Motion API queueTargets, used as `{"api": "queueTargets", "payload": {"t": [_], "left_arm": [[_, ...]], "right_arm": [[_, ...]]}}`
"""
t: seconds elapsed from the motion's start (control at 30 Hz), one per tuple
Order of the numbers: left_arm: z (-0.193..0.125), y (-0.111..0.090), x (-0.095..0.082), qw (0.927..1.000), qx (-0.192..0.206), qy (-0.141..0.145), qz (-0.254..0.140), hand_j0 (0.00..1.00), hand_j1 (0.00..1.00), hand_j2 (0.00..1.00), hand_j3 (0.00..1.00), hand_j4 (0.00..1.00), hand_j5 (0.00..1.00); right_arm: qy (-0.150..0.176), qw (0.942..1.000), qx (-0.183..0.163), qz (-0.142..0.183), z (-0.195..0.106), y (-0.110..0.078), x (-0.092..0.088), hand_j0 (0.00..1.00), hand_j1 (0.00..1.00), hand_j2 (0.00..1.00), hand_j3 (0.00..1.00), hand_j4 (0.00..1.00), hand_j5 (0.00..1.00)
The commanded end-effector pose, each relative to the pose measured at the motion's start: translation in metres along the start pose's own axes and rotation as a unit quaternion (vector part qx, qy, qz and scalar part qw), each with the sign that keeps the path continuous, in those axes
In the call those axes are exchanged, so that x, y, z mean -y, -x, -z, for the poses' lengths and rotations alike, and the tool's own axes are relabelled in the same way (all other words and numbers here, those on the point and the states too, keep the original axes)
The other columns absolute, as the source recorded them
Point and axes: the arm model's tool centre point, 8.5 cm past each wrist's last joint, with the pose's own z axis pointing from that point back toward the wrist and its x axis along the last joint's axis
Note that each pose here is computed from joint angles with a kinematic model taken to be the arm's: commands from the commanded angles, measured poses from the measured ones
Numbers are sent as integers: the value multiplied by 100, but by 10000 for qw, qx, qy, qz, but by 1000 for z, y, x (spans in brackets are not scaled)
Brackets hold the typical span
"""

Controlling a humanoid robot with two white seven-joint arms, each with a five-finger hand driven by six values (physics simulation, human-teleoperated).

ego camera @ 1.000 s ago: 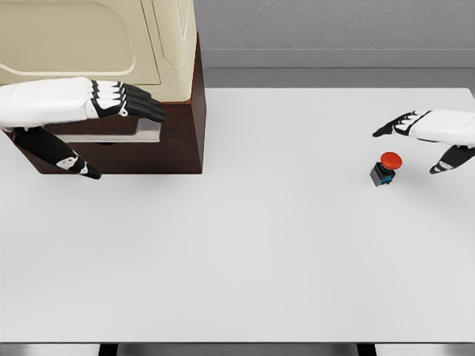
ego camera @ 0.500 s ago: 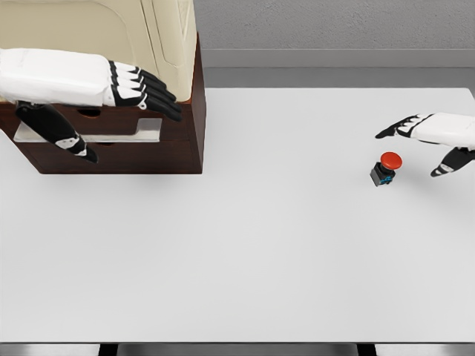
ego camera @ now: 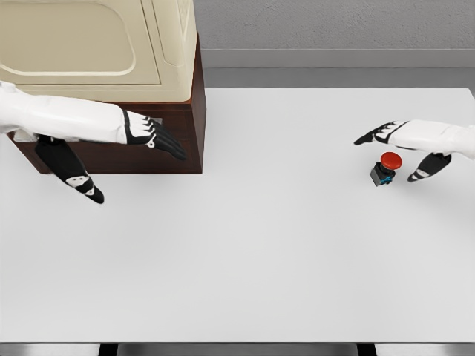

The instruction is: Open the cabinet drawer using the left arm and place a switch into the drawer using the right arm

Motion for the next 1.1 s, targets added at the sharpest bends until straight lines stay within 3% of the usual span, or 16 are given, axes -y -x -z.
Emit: {"api": "queueTargets", "payload": {"t": [0.0,0.07,0.1,0.2,0.27,0.33,0.47,0.63,0.73,0.93,1.07], "left_arm": [[-4,-7,-13,9997,27,-164,152,100,100,100,100,100,100],[-7,-8,-17,9995,-11,-264,190,100,100,100,100,100,100],[-8,-3,-19,9990,-235,-393,0,100,100,100,100,100,100],[-23,4,-13,9947,-293,-961,-201,100,100,100,100,100,100],[-25,7,-13,9932,-399,-1042,-321,100,100,100,100,100,100],[-27,7,-14,9927,-433,-1072,-349,100,100,100,100,100,100],[-29,11,-11,9916,-586,-1056,-458,100,100,100,100,100,100],[-34,23,-4,9848,-1065,-1051,-884,100,100,100,100,100,100],[-42,27,0,9802,-1310,-1065,-1031,100,100,100,100,100,100],[-46,31,5,9765,-1440,-1074,-1187,100,100,100,100,100,100],[-50,40,13,9663,-1753,-1093,-1539,100,100,100,100,100,100]], "right_arm": [[29,10000,32,36,3,-1,0,100,100,100,100,100,100],[48,9999,94,49,9,-4,0,100,100,100,100,100,100],[50,9999,101,50,9,-4,0,100,100,100,100,100,100],[38,9999,104,75,11,-4,-2,100,100,100,100,100,100],[-7,9999,109,96,13,-4,-5,100,100,100,100,100,100],[-17,9999,63,136,12,-1,-7,94,94,94,94,94,94],[-81,9997,35,235,16,3,-14,94,94,94,94,94,94],[-81,9996,11,286,18,5,-16,94,94,94,94,94,94],[-85,9995,-9,318,18,7,-17,88,88,88,88,88,88],[-82,9988,-175,443,14,18,-20,87,87,87,87,87,87],[-86,9986,-215,472,13,21,-21,85,85,85,85,85,85]]}}
